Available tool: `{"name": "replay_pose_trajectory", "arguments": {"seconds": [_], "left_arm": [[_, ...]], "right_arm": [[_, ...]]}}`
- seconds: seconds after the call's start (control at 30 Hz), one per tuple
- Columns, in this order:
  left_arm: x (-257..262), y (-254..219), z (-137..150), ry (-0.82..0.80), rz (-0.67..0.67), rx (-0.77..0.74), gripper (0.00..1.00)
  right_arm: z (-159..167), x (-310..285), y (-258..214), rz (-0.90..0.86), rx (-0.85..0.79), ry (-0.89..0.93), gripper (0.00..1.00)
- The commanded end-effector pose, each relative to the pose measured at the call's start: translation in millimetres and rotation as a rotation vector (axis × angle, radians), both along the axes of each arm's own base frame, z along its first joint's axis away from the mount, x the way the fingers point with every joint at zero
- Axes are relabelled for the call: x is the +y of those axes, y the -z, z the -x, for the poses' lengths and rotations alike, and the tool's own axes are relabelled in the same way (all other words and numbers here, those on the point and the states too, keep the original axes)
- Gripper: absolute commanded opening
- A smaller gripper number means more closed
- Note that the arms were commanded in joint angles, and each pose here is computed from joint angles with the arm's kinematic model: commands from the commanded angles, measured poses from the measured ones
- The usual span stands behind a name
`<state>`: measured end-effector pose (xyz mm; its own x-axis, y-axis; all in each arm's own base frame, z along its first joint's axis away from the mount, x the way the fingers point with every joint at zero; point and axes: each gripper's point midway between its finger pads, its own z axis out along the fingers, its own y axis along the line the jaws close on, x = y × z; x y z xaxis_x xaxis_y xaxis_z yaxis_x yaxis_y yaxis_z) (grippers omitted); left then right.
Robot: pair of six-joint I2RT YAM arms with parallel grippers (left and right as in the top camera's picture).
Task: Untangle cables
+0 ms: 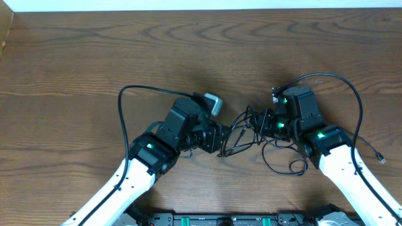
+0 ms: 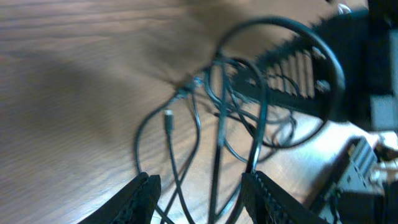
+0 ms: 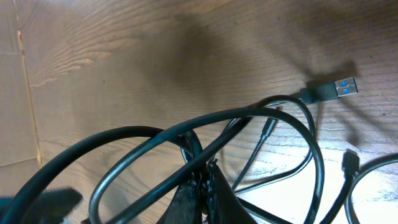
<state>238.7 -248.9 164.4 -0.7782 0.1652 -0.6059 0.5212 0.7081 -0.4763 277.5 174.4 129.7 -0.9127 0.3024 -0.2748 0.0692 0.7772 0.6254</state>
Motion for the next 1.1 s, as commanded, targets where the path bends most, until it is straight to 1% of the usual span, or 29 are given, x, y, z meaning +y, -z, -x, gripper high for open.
{"name": "replay_pose_trajectory", "arguments": {"seconds": [0.0, 0.4, 0.47, 0.5, 0.6, 0.83, 0.9, 0.93, 1.07], "left_arm": [[-11.7, 2.1, 14.3, 0.115, -0.013, -0.020, 0.49], [-15.6, 3.0, 18.9, 0.135, -0.008, -0.010, 0.49], [-15.0, 2.7, 18.1, 0.113, 0.003, 0.010, 0.49], [-14.9, 1.0, 18.9, 0.083, 0.024, 0.045, 0.49], [-17.6, -2.1, 23.9, 0.107, 0.044, 0.056, 0.49], [-8.6, 20.6, 7.5, 0.032, -0.054, 0.048, 0.48], [-7.1, 30.2, 4.1, 0.018, -0.082, 0.059, 0.45], [-7.8, 34.8, 3.4, 0.019, -0.089, 0.070, 0.45], [-9.7, 49.5, 0.9, 0.019, -0.112, 0.099, 0.37]], "right_arm": [[-4.7, -1.7, -2.7, 0.009, -0.021, -0.001, 0.01], [-4.7, -1.8, -2.7, 0.009, -0.021, 0.000, 0.01], [-4.7, -1.8, -2.7, 0.009, -0.021, 0.000, 0.01], [-4.7, -1.8, -2.7, 0.009, -0.021, 0.000, 0.01], [-4.7, -1.7, -2.7, 0.009, -0.021, 0.000, 0.01], [-2.5, 1.7, -4.0, -0.010, -0.014, -0.016, 0.01], [-1.5, 3.1, -4.6, -0.017, -0.012, -0.022, 0.01], [-0.8, 4.1, -5.0, -0.023, -0.010, -0.027, 0.01], [-0.6, 4.4, -5.1, -0.025, -0.009, -0.028, 0.01]]}}
